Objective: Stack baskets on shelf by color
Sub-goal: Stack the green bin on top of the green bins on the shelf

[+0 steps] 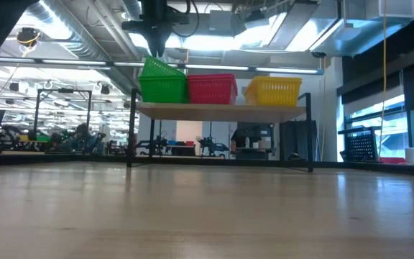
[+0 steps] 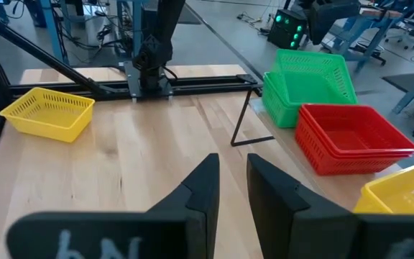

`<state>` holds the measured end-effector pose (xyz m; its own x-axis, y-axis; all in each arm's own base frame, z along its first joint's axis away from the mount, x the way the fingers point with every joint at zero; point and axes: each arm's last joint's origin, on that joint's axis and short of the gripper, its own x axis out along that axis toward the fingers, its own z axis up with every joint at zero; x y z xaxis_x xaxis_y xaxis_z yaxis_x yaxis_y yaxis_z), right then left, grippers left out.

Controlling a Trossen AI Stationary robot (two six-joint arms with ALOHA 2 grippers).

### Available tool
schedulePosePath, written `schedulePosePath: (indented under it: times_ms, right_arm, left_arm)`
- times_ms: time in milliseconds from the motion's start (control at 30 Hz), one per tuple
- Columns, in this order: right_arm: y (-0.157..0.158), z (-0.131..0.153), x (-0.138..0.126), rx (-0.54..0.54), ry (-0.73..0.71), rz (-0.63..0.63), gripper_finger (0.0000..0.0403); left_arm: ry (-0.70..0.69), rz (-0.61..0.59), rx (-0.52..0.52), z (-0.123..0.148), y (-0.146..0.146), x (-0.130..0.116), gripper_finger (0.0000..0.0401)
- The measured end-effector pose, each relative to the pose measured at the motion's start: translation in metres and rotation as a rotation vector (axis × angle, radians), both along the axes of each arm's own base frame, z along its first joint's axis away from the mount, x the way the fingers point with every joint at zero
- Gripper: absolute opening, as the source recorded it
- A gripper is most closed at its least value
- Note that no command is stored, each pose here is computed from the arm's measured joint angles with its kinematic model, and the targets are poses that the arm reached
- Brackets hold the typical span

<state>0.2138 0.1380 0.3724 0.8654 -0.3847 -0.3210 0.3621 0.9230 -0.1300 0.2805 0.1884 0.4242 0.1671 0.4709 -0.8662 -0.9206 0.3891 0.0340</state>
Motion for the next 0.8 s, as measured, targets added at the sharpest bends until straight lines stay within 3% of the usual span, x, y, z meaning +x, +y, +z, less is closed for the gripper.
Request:
schedulePosePath:
  times_ms: [333,600,800]
  right_arm:
    - [0.0,0.0,0.0,-0.002,0.003,0.0,0.0069]
    - [0.0,0.0,0.0,-0.002,0.003,0.0,0.0069]
    - [0.0,0.0,0.0,-0.002,0.003,0.001,0.0069]
  left_arm:
    - [0.017,-0.101,-0.013,-0.003,-0.004,0.008,0.0066]
    - [0.047,-0.166,-0.002,-0.006,-0.003,0.011,0.0007]
    - [0.053,-0.16,0.015,-0.005,0.002,0.009,0.0004]
